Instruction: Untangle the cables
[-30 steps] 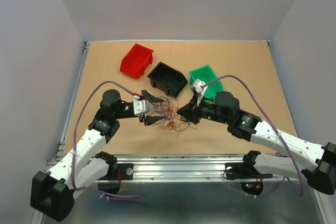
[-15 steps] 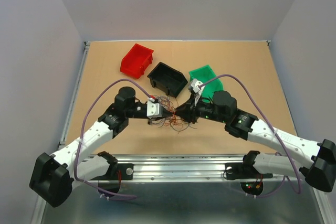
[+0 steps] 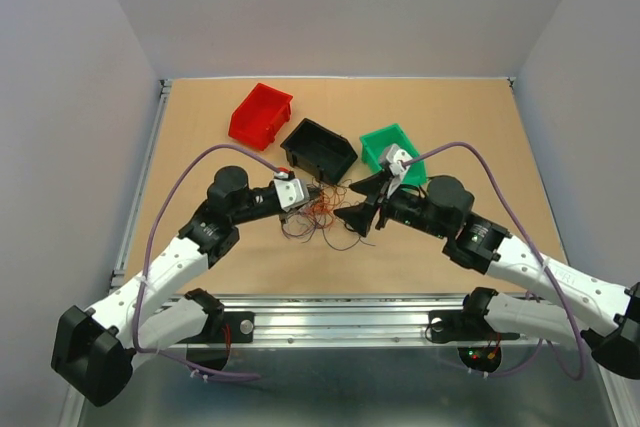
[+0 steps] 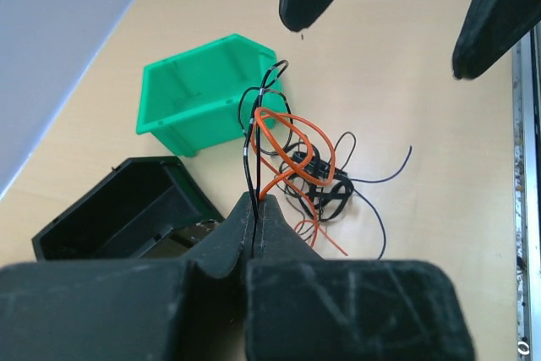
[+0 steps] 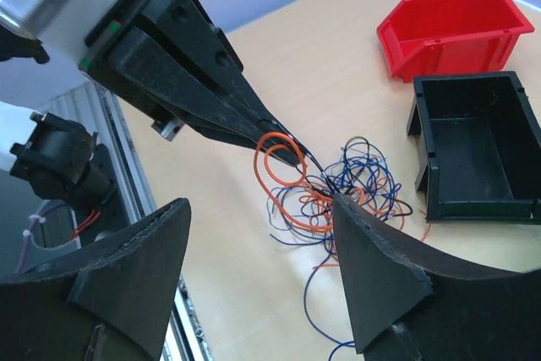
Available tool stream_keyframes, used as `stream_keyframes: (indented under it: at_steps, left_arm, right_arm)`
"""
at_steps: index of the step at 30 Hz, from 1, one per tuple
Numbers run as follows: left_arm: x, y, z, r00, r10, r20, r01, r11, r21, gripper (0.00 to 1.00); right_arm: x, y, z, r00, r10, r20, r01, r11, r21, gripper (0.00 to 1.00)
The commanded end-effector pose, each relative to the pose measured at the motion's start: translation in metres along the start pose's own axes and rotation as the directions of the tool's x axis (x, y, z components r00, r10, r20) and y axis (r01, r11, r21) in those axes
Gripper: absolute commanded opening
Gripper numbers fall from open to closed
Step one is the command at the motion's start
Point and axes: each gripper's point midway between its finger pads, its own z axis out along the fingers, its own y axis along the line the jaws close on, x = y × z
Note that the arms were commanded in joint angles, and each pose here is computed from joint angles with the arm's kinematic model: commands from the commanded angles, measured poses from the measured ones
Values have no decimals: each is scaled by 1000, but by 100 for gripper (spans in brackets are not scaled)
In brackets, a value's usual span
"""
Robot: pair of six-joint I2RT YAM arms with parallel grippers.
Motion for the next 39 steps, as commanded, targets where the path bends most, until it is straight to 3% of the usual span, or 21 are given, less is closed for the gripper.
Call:
stream_keyframes:
  at_steps: [1,7,14,21,28,31,35,37,38,39]
  left_arm:
    - [-23,7,-5,998,25,60,-23,999,-32,0]
    - [-33,3,-9,996,19,83,-18,1000,-13,0]
    - [-48,21,-24,992,7,125,8,993,-119,0]
    - [-59,19,-35,985,14,172,7,992,-123,0]
    - [-60,17,-38,984,10,177,9,994,-109,0]
    - [-60,16,-38,984,8,178,11,995,-103,0]
    - [-63,16,-40,983,11,182,8,995,-103,0]
    - [-62,16,-40,983,9,181,10,995,-101,0]
    - [-63,17,-40,983,9,182,10,994,-107,0]
    - [-63,18,-41,983,12,181,9,993,-114,0]
  right_arm:
    - [5,-5,8,999,-47,-8,47,999,12,76]
    - [20,-25,25,995,-69,-66,75,993,89,78]
    - [24,-38,42,995,-38,-93,52,987,150,77]
    - [27,-40,61,994,-32,-109,47,989,140,63]
    - [5,-34,74,999,-29,29,26,994,103,56]
    - [3,-36,78,998,-17,57,11,994,113,42]
    - [3,-41,80,998,-18,61,9,991,137,37]
    - [1,-40,79,998,-20,63,11,991,135,23]
    - [0,-39,78,998,-19,66,10,991,133,11]
    - [2,-41,77,998,-17,57,9,990,141,7]
